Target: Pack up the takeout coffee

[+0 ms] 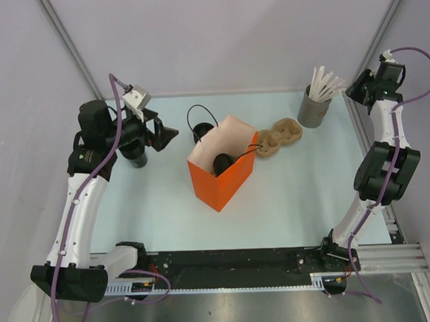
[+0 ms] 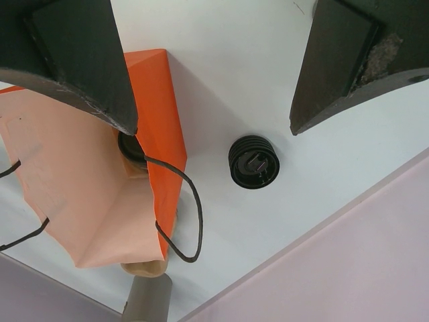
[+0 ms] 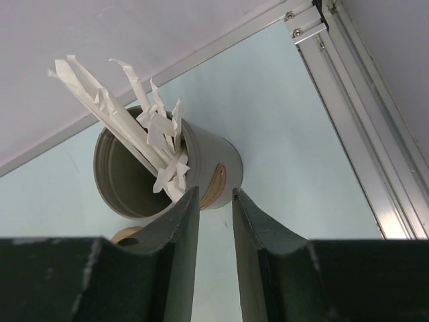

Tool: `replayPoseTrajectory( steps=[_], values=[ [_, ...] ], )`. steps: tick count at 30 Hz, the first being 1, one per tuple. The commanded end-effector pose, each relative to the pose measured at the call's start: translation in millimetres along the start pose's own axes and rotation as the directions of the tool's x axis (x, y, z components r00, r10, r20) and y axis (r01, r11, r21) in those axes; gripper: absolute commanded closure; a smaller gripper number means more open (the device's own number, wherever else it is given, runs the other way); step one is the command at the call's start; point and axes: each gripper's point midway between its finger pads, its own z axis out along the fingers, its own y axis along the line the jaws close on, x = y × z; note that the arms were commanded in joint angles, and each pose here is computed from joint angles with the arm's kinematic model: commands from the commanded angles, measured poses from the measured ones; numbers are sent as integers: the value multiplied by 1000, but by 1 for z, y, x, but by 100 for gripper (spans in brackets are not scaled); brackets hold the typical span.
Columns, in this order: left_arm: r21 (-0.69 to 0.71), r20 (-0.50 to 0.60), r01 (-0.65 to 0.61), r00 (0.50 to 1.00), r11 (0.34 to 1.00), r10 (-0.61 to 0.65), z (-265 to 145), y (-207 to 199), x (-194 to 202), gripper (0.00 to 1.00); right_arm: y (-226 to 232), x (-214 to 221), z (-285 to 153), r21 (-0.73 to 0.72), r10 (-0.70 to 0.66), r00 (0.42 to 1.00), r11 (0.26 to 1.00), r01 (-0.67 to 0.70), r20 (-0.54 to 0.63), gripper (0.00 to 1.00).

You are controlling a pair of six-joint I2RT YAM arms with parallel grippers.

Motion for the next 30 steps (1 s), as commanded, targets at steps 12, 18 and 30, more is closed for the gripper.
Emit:
replayPoseTrajectory(
  steps=[12, 18, 30],
  values=[
    [7, 51, -11, 999, 1000, 10, -3, -3, -12, 0, 29, -34, 6, -137, 58, 997, 989, -50, 54, 71],
    [11, 48, -2, 999, 1000, 1, -1, -3, -9, 0, 31, -32, 13, -136, 46, 998, 990, -39, 50, 75],
    [12, 44, 7, 999, 1000, -8, 1, -2, -6, 0, 35, -28, 20, -138, 32, 999, 990, -26, 44, 87]
  ],
)
